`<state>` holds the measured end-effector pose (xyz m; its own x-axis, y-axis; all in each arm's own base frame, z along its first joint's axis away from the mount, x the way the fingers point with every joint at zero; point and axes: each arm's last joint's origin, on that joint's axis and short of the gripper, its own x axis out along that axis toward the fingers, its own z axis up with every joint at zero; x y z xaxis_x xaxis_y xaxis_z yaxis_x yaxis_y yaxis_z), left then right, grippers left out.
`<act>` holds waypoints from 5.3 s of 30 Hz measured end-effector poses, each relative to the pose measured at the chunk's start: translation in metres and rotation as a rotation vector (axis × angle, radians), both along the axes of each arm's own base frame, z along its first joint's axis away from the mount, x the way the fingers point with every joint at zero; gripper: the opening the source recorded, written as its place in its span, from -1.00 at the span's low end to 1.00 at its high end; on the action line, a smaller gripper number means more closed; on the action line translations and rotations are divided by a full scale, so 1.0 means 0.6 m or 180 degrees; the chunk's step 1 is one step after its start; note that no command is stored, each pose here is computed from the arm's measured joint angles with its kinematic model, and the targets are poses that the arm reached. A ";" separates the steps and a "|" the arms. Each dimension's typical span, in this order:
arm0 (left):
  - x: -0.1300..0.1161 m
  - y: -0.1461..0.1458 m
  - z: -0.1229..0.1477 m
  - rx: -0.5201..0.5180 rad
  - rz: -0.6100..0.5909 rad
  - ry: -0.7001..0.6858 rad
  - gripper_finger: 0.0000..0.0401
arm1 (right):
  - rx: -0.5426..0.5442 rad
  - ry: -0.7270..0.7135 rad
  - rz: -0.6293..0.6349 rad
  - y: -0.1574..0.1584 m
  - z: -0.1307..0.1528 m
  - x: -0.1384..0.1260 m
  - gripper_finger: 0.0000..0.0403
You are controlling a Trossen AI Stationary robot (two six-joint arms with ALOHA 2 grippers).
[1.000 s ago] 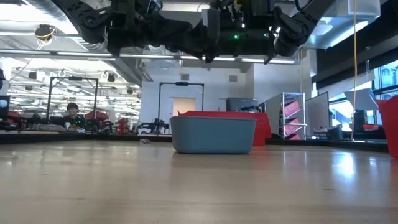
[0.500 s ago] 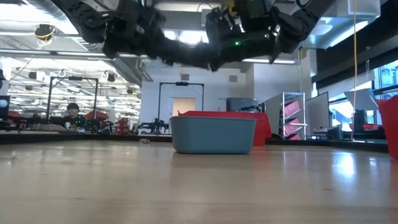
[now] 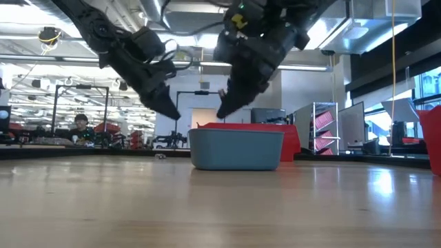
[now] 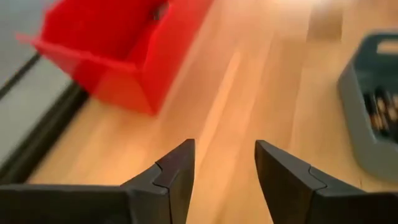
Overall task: Sort batteries
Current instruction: Put the black battery into the blue bin
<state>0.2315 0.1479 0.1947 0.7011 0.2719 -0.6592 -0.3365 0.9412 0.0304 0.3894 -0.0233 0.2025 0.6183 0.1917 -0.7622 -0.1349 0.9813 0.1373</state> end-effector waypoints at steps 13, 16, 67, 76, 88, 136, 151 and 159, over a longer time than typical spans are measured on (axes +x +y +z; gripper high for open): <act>-0.025 -0.061 0.037 0.0108 0.0353 0.0329 -0.34 | -0.0173 0.0607 -0.0043 0.011 -0.048 0.022 -0.84; -0.034 -0.068 0.047 0.0159 0.0504 0.0327 -0.35 | -0.0260 0.0638 -0.0090 0.010 -0.049 0.021 -0.78; -0.034 0.100 -0.118 -0.0360 0.0838 0.0738 0.28 | -0.1084 -0.1051 -0.0865 -0.061 -0.001 -0.076 -0.21; -0.035 0.095 -0.121 -0.0203 0.0559 0.0943 0.23 | -0.1050 -0.1043 -0.0890 -0.060 -0.001 -0.076 -0.21; -0.040 0.077 -0.127 -0.0449 0.0635 0.1249 -0.09 | -0.1035 -0.0961 -0.0889 -0.060 -0.005 -0.078 -0.21; -0.043 -0.106 -0.091 -0.0095 0.0257 -0.0109 -0.97 | -0.0397 -0.0887 -0.1528 -0.133 -0.027 -0.129 -0.21; -0.041 -0.107 -0.089 -0.0052 0.0218 -0.0137 -0.96 | -0.0290 0.0481 -0.1048 -0.148 -0.049 0.034 0.16; -0.041 -0.107 -0.089 -0.0043 0.0210 -0.0133 -0.96 | -0.0317 0.0714 -0.1068 -0.161 -0.078 0.063 -0.16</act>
